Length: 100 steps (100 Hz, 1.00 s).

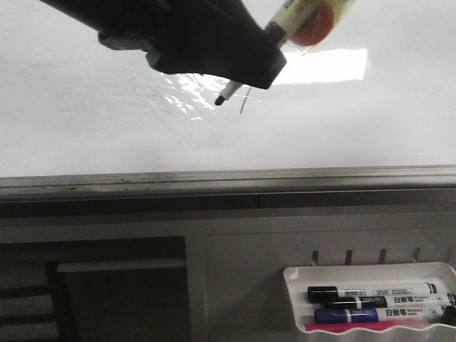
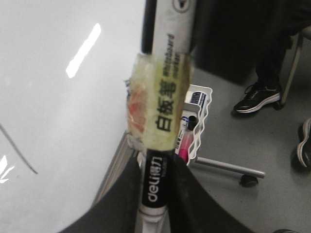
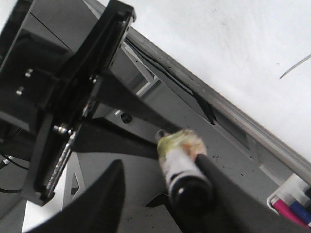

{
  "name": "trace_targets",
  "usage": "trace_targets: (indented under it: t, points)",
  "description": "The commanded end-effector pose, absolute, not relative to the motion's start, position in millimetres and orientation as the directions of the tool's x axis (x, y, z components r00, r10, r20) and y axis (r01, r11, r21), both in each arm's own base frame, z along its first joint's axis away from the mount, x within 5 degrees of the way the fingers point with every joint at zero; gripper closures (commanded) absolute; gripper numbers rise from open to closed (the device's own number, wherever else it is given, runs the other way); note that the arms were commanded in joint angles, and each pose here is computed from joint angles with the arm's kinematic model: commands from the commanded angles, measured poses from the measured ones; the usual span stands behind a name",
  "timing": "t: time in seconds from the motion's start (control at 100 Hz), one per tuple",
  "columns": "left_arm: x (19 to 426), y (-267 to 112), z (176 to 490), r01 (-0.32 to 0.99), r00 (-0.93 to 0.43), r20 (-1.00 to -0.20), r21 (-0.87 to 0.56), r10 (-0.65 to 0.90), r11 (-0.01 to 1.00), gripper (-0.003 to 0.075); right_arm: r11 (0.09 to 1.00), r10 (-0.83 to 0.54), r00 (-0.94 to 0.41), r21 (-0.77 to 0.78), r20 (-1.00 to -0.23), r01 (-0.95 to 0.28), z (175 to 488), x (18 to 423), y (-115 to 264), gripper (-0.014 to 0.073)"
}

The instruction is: Write number 7 on whiteboard

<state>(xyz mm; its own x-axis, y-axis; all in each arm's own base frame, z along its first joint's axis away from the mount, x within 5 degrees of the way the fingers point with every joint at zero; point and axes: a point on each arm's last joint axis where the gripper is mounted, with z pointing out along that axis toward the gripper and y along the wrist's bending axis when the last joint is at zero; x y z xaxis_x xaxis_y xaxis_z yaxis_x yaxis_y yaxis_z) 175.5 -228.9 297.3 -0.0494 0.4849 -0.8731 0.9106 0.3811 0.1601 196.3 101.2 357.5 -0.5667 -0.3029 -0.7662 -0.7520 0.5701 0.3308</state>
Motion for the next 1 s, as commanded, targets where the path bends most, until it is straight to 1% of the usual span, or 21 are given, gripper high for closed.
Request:
trace_targets:
  t: [0.0, 0.03, 0.12, 0.2, 0.23, 0.32, 0.39, 0.45, 0.51, 0.65, 0.85, 0.95, 0.99]
  points:
    - [178.7, -223.0, 324.5, 0.862, -0.046, -0.924, 0.155, 0.379, 0.483, 0.0741, 0.555, -0.252, -0.536, 0.334, -0.806, -0.762, 374.2, 192.7, 101.6, 0.0097]
    - [180.0, -220.4, 328.1, 0.846, -0.050, -0.932, 0.150, 0.358, 0.511, 0.0741, 0.562, -0.250, -0.528, 0.323, -0.812, -0.762, 375.7, 191.6, 100.5, 0.0082]
    - [182.5, -209.5, 339.9, 0.797, -0.086, -0.959, 0.096, 0.269, 0.597, 0.0741, 0.599, -0.258, -0.497, 0.266, -0.828, -0.755, 380.4, 187.0, 92.3, 0.0085]
    - [185.7, -194.8, 346.5, 0.732, -0.147, -0.975, 0.005, 0.166, 0.681, 0.0741, 0.666, -0.299, -0.452, 0.156, -0.840, -0.730, 383.8, 183.0, 79.8, 0.0085]
    - [185.8, -188.2, 348.4, 0.703, -0.171, -0.978, -0.034, 0.122, 0.710, 0.0741, 0.697, -0.295, -0.453, 0.135, -0.841, -0.705, 385.0, 180.4, 74.3, 0.0085]
    - [187.8, -170.0, 344.3, 0.597, -0.260, -0.966, -0.163, -0.003, 0.785, 0.0741, 0.762, -0.294, -0.450, 0.078, -0.843, -0.643, 386.1, 174.4, 60.9, 0.0085]
    - [188.8, -157.8, 335.5, 0.502, -0.332, -0.939, -0.259, -0.093, 0.825, 0.0741, 0.787, -0.268, -0.442, 0.070, -0.856, -0.612, 385.4, 167.1, 55.0, 0.0085]
    - [191.1, -149.9, 325.2, 0.425, -0.369, -0.920, -0.293, -0.131, 0.856, 0.0741, 0.800, -0.241, -0.437, 0.077, -0.866, -0.594, 384.5, 160.6, 52.9, 0.0085]
    - [194.9, -144.7, 315.4, 0.373, -0.391, -0.910, -0.294, -0.138, 0.880, 0.0741, 0.802, -0.225, -0.436, 0.089, -0.871, -0.591, 380.8, 155.5, 53.3, 0.0085]
    - [212.3, -140.5, 302.7, 0.313, -0.423, -0.897, -0.280, -0.131, 0.908, 0.0741, 0.806, -0.208, -0.432, 0.096, -0.878, -0.583, 375.1, 148.4, 53.0, 0.0085]
    - [244.2, -145.0, 294.4, 0.309, -0.485, -0.861, -0.330, -0.151, 0.892, 0.0741, 0.809, -0.193, -0.426, 0.102, -0.884, -0.578, 376.1, 148.8, 53.1, 0.0085]
    - [257.6, -144.4, 288.2, 0.254, -0.517, -0.832, -0.373, -0.200, 0.893, 0.0741, 0.809, -0.193, -0.426, 0.102, -0.884, -0.578, 376.1, 148.8, 53.1, 0.0085]
    - [260.8, -146.2, 286.3, 0.253, -0.525, -0.827, -0.378, -0.202, 0.891, 0.0741, 0.809, -0.193, -0.426, 0.102, -0.884, -0.578, 376.1, 148.8, 53.1, 0.0085]
